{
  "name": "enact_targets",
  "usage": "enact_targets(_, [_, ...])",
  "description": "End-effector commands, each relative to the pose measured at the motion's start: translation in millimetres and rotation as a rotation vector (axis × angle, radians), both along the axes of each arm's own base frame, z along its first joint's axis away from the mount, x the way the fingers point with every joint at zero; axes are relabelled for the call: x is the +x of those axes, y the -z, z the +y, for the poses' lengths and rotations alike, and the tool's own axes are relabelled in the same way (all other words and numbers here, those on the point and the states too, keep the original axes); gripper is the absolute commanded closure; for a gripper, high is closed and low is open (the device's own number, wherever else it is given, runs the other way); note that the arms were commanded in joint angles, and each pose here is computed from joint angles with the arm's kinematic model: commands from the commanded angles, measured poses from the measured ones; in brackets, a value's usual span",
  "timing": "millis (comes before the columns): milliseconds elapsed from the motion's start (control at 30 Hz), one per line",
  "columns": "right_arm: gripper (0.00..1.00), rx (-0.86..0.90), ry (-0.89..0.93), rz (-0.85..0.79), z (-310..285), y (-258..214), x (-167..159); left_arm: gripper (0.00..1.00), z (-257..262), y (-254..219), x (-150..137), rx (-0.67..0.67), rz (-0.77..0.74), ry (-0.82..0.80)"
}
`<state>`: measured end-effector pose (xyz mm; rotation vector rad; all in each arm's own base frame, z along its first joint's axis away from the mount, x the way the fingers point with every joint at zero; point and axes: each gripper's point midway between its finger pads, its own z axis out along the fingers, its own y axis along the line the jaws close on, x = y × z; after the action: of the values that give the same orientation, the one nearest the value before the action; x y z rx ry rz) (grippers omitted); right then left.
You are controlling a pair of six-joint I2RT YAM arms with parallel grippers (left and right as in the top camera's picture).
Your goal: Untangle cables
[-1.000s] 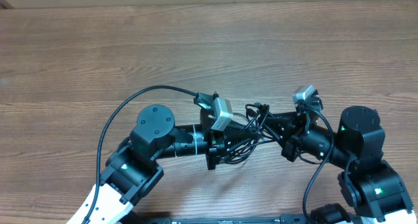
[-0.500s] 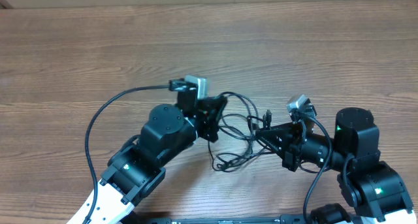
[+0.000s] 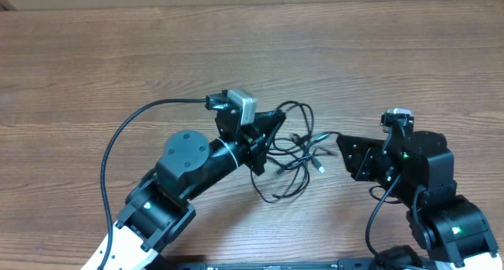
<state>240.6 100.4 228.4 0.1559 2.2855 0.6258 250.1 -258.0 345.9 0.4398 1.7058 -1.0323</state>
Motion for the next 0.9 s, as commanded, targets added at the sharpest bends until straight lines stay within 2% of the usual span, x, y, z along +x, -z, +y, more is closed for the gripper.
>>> enact_targets(0, [0.0, -0.003, 0.021, -0.013, -3.7, -6.3, 0.4, 0.96, -5.4, -27.0, -24.6, -0.001, -0.147, 0.128])
enact_targets(200, [0.0, -0.014, 0.002, -0.008, -2.6, -4.3, -1.7, 0.96, -0.6, -39.6, -30.5, -0.022, -0.189, 0.125])
enact_targets(333, [0.0, -0.066, -0.312, -0.105, 27.8, -11.1, -17.4, 0.96, -0.3, -41.0, -30.9, -0.02, -0.202, 0.125])
enact_targets(533, [0.0, -0.008, -0.595, -0.195, 59.5, -23.8, -43.5, 0.96, 7.1, -55.8, -21.5, -0.05, -0.254, 0.057])
enact_targets(600, [0.0, 0.057, -0.686, -0.211, 71.1, -31.2, -56.5, 0.96, 21.5, -68.6, -4.5, -0.108, -0.248, -0.077])
enact_targets(633, [0.0, 0.111, -0.741, -0.213, 78.2, -36.7, -66.0, 0.96, 35.8, -82.7, 6.8, -0.189, -0.236, -0.182])
enact_targets(667, [0.0, 0.118, -0.748, -0.21, 79.2, -36.9, -66.9, 0.96, 41.0, -92.9, 8.3, -0.252, -0.23, -0.207])
enact_targets(867, [0.0, 0.13, -0.747, -0.197, 82.4, -34.5, -57.9, 0.96, 41.1, -112.5, 1.6, -0.394, -0.196, -0.167])
